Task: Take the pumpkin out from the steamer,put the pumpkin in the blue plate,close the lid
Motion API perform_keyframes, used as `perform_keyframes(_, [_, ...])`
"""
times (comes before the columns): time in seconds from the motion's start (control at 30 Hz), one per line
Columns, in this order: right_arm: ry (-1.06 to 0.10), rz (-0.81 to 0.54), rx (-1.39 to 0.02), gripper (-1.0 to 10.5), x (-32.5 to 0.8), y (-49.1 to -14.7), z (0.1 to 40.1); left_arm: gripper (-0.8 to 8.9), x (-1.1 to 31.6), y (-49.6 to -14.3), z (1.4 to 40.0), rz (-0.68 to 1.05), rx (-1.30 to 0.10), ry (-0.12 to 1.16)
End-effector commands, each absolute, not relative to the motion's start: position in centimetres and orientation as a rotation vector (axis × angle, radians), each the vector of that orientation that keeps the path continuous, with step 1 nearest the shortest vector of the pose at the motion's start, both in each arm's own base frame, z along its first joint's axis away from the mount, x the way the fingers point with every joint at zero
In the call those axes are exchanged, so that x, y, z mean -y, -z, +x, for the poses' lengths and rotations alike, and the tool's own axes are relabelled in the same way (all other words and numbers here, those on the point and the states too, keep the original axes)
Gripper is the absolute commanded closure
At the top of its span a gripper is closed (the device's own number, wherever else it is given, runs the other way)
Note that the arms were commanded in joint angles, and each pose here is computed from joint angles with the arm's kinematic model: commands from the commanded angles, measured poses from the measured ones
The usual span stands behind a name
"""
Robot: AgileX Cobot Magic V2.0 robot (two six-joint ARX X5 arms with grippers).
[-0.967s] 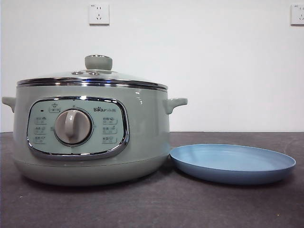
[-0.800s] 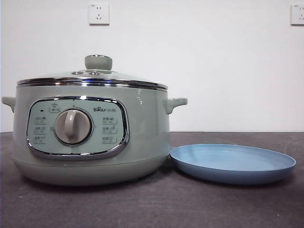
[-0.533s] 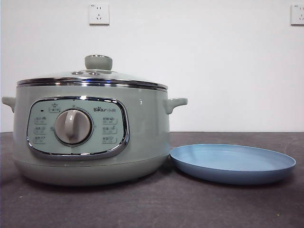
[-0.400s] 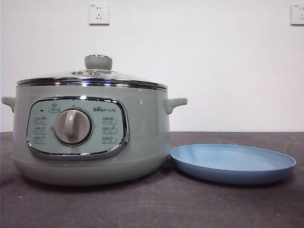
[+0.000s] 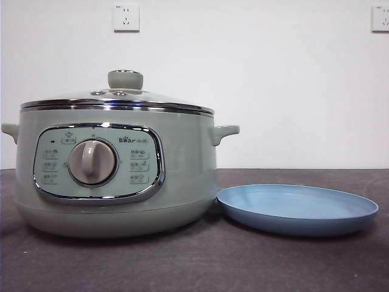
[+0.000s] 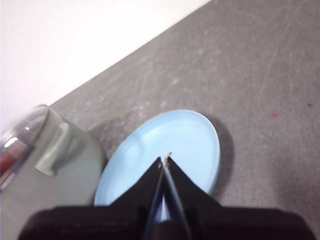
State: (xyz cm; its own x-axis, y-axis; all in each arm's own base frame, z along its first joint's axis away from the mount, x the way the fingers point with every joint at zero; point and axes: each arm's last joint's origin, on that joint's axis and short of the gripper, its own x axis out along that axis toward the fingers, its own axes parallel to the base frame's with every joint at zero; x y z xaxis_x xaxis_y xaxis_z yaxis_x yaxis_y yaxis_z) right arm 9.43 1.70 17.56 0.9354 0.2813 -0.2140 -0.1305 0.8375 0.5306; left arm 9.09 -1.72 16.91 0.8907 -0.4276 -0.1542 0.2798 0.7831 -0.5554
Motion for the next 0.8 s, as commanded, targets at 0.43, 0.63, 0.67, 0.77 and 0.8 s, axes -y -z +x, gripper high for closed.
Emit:
perform_keyframes(0.43, [-0.245, 0.518, -0.226, 9.6, -1.8, -26.1, 10.3, 8.2, 1.8, -26.4, 11.0, -0.382, -0.217, 0.387])
perform_keyframes(0.63, [-0.313, 0.43, -0.214, 9.6, -2.1, -30.2, 11.3, 8.19, 1.9, -30.0, 12.4, -0.28, -0.215, 0.407])
perform_keyframes(0.67, [-0.322, 0.409, -0.223, 9.6, -2.2, -31.0, 11.5, 8.19, 2.0, -30.6, 12.6, -0.266, -0.219, 0.42])
perform_keyframes(0.77, [-0.362, 0.329, -0.248, 9.6, -2.4, -33.1, 12.2, 8.19, 2.1, -31.9, 13.4, -0.226, -0.246, 0.449])
perform_keyframes(0.8, [-0.378, 0.306, -0.257, 9.6, -2.5, -33.6, 12.5, 8.19, 2.1, -32.3, 13.6, -0.214, -0.257, 0.457])
